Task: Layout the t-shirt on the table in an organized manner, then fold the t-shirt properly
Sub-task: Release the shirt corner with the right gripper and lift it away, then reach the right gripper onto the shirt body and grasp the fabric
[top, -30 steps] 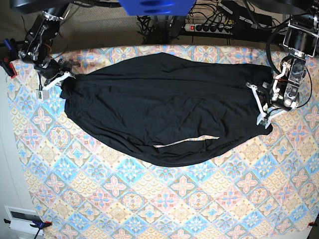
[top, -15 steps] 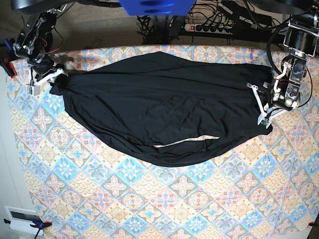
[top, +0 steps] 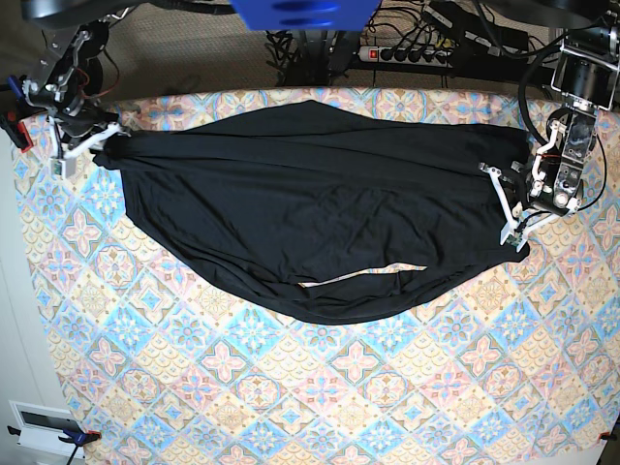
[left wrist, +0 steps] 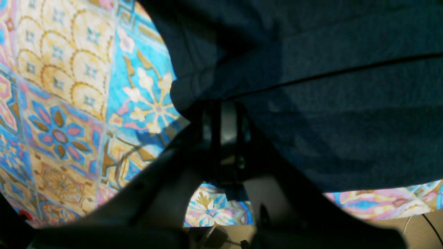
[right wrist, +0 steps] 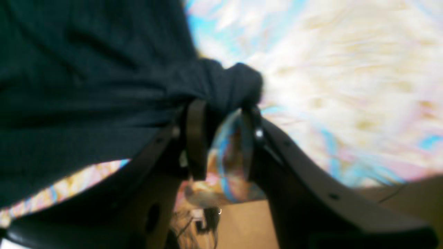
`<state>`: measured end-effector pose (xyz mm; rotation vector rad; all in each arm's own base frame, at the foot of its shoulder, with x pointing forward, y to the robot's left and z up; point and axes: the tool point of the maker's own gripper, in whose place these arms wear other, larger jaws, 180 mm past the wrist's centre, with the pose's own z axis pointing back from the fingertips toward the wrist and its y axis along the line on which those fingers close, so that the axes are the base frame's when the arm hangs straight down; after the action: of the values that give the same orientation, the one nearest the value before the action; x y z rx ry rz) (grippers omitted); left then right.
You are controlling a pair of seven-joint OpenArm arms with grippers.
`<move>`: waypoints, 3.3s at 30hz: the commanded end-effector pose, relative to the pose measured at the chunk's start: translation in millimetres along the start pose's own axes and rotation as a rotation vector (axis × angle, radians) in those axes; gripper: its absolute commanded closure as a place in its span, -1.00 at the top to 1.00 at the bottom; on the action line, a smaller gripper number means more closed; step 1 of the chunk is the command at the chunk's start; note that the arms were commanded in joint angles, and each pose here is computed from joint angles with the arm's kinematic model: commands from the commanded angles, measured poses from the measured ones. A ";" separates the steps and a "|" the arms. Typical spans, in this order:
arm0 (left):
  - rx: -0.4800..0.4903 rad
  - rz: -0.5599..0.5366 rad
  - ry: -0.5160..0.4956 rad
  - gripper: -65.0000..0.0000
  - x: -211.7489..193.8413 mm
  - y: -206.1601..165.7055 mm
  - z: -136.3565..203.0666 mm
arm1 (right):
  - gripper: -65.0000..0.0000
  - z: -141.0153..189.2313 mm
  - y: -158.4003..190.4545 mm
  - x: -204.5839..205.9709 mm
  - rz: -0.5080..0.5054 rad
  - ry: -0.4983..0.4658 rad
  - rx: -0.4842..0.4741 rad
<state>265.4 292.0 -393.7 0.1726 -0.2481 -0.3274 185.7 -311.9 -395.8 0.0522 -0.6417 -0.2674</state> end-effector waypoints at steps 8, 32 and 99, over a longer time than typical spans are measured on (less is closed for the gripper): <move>0.044 0.001 -0.025 -0.90 7.8 16.3 7.9 | -0.54 14.2 -1.2 18.6 0.078 -0.045 -0.069; -0.003 0.244 -0.219 -0.90 44.1 23.5 20.0 | -0.41 14.0 98.5 19.6 0.510 -0.052 0.222; -0.024 0.248 -0.125 -0.90 13.8 11.5 8.8 | -0.95 -3.1 261.2 -68.0 1.430 -0.005 0.597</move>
<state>267.7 288.3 -394.5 0.0702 -0.3385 -0.0948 188.4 -43.9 -413.5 0.1527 -0.5689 1.3066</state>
